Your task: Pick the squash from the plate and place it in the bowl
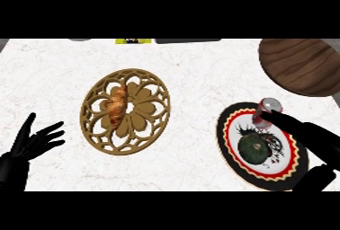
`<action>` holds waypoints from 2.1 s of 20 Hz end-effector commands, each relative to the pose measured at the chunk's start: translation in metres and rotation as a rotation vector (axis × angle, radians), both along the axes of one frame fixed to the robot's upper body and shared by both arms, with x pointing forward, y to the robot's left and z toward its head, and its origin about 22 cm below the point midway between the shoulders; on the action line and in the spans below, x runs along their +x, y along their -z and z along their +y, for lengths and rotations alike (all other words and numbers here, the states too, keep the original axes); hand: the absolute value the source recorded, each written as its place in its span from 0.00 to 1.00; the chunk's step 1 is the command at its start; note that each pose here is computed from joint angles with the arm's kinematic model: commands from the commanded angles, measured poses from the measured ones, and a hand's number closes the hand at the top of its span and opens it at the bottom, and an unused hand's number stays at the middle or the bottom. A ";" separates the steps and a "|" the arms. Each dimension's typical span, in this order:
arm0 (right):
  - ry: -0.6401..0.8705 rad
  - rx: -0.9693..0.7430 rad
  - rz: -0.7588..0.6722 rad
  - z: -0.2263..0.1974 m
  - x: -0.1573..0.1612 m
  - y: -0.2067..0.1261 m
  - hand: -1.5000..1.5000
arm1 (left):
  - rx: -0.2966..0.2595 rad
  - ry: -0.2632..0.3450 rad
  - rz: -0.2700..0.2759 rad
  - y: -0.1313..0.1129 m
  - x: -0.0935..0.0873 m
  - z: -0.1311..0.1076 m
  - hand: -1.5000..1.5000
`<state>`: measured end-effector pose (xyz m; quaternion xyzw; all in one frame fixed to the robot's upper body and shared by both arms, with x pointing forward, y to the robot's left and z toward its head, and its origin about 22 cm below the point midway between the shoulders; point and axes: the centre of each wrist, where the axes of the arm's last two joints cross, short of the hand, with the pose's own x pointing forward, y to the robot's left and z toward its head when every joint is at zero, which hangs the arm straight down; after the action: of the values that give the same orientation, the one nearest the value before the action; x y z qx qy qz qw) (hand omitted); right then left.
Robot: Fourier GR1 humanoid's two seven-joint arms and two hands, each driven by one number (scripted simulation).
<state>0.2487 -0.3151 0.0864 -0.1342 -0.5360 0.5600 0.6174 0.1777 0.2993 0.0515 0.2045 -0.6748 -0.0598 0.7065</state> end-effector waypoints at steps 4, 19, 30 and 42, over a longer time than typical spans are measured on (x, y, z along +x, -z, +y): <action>0.082 -0.027 0.042 0.028 0.008 0.042 0.00 | -0.013 0.087 -0.139 -0.030 0.092 -0.032 0.50; -0.029 -0.081 -0.036 0.050 0.007 0.088 1.00 | 0.006 0.080 -0.153 -0.006 0.111 -0.021 0.50; -0.084 -0.061 -0.068 0.141 -0.008 0.096 1.00 | -0.013 0.100 -0.131 -0.028 0.119 -0.042 0.50; 0.041 0.238 -0.232 0.181 -0.035 0.016 1.00 | -0.012 0.062 -0.129 -0.032 0.119 -0.034 0.50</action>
<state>0.2218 -0.1309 0.0481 -0.1519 -0.6056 0.5376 0.5667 0.2876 0.2690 0.0785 0.1779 -0.7263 -0.0708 0.6602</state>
